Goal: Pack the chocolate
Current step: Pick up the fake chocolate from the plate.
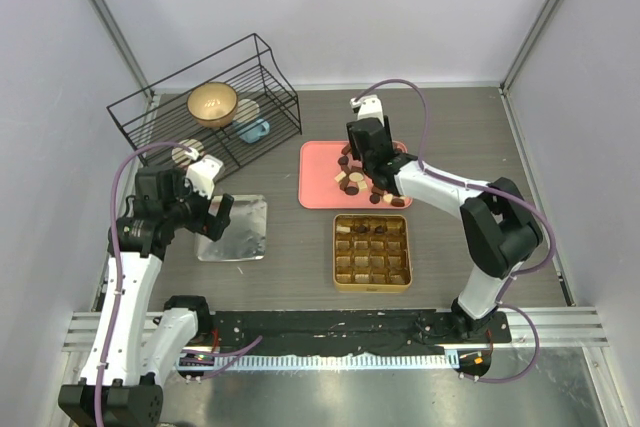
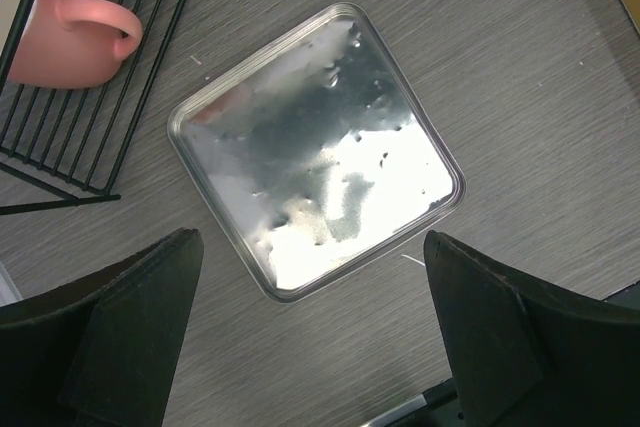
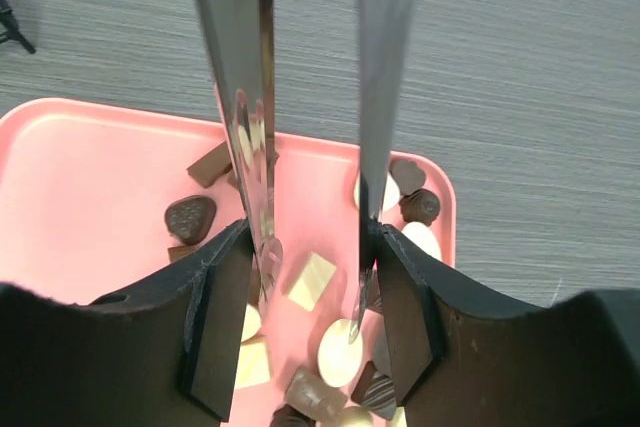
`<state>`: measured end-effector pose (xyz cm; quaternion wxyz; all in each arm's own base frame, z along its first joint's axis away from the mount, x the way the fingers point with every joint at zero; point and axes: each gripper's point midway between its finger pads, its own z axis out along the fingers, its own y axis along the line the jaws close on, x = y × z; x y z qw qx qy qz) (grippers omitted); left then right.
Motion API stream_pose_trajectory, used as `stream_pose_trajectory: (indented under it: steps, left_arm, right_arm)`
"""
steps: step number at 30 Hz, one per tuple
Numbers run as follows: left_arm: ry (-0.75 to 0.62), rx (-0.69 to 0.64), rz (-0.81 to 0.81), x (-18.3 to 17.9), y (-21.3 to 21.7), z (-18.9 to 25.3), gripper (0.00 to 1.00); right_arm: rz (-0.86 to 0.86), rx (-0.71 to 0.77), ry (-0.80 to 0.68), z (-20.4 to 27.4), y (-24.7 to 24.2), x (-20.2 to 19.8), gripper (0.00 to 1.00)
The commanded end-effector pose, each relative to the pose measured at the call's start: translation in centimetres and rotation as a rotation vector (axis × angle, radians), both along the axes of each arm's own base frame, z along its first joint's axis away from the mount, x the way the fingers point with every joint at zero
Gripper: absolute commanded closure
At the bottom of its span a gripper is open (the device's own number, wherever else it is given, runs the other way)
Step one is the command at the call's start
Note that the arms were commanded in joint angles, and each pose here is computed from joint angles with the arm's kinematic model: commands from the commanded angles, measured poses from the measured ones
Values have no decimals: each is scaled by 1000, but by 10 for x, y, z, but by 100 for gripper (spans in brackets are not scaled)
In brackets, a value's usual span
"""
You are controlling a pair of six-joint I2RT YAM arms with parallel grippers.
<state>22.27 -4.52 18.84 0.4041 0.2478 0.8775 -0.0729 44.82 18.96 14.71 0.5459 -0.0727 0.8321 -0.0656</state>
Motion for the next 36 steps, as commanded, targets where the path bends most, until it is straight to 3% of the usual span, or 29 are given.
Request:
stream_pose_trajectory:
  steps: [1, 9, 20, 29, 36]
  left_arm:
    - [-45, -6, -22, 0, -2, 13, 3]
    - [-49, 5, -27, -1, -1, 12, 4]
    - [-43, 3, -37, -6, -2, 11, 5]
    - [-43, 9, -37, -8, -1, 8, 6]
    - [-59, 6, -36, -8, -2, 11, 6]
  right_arm:
    - [-33, 59, -51, 15, 5, 8, 45]
    - [-39, 74, -70, 13, 5, 8, 60]
    - [-9, 84, -165, 11, -2, 10, 69]
    - [36, 176, -286, 75, -3, -3, 78]
    - [119, 218, -308, 94, 0, -28, 81]
